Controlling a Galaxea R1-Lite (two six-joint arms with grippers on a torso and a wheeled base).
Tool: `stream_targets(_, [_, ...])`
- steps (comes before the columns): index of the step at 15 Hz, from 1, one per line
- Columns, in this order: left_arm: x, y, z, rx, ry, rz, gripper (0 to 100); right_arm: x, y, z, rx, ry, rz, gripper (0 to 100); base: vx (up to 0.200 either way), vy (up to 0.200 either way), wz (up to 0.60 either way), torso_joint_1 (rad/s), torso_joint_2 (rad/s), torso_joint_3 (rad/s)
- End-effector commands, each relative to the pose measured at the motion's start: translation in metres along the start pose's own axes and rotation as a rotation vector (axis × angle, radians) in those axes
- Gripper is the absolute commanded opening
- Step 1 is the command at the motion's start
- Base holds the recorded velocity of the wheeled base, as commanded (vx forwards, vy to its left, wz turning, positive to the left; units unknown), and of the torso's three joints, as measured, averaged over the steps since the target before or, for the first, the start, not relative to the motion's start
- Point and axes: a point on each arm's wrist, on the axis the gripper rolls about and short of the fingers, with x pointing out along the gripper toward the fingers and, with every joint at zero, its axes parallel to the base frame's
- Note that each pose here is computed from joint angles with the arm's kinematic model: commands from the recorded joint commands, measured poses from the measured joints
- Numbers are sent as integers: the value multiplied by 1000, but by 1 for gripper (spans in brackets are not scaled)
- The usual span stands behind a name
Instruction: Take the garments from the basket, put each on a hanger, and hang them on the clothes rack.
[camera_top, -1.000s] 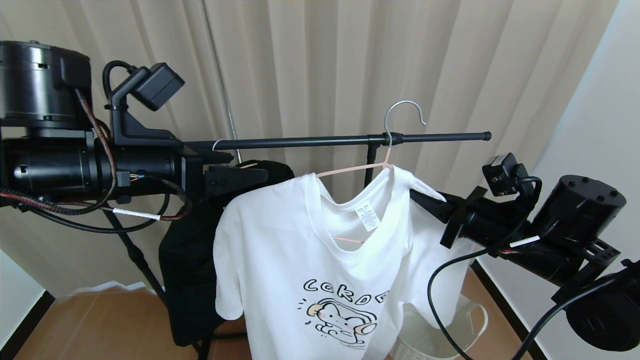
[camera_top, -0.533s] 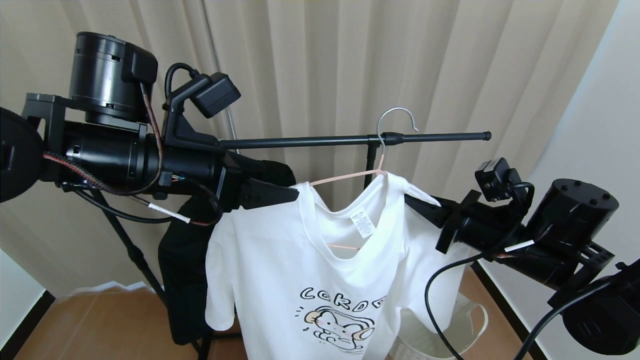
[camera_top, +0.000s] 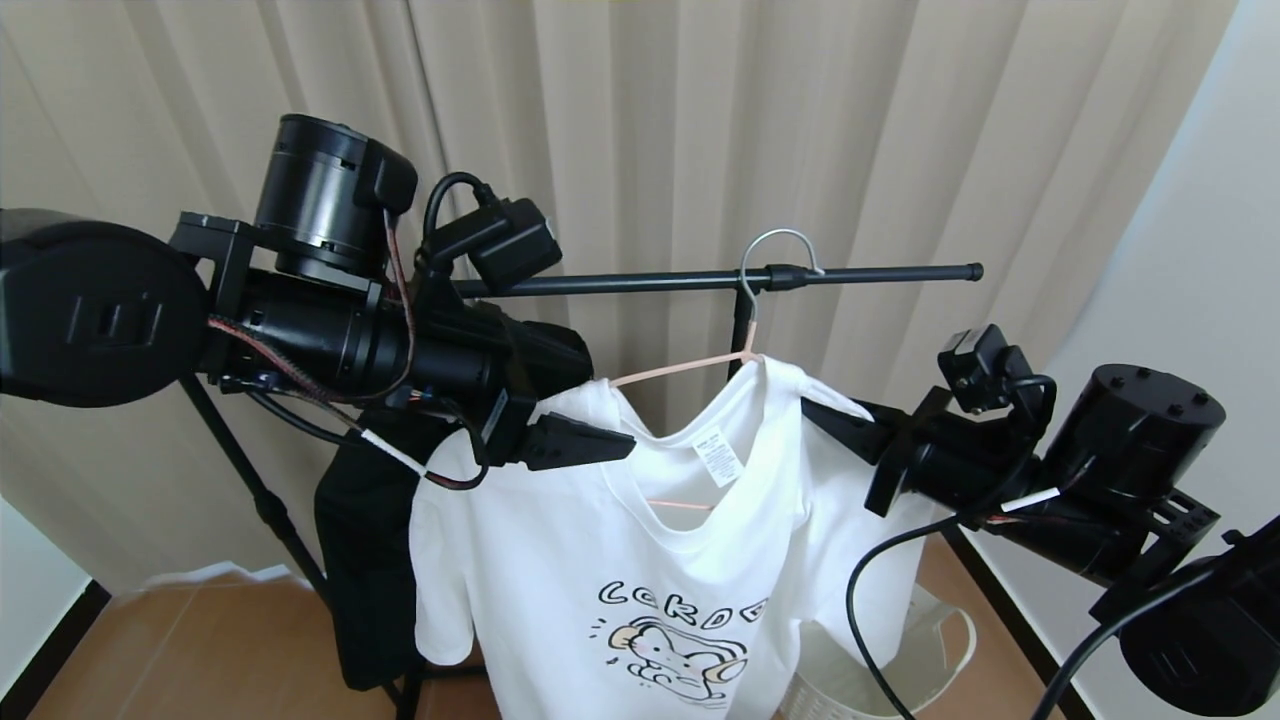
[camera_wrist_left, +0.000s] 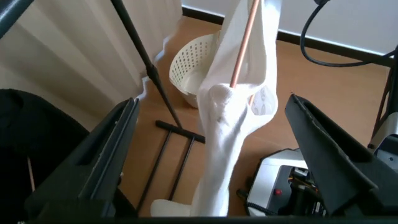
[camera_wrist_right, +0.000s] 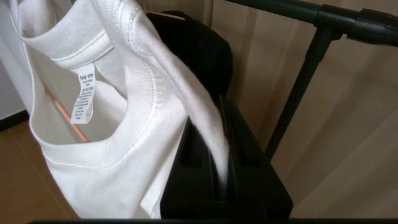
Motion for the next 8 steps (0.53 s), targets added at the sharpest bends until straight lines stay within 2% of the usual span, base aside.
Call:
stream_targets(1, [10, -1, -1, 7, 8, -26, 100, 0, 0, 0, -2, -1, 2, 0, 0, 0, 0, 0, 0, 0])
stream_targets(8, [22, 1, -5, 2, 22, -47, 100, -1, 1, 2, -5, -6, 2, 0, 0, 0, 0, 0, 0, 0])
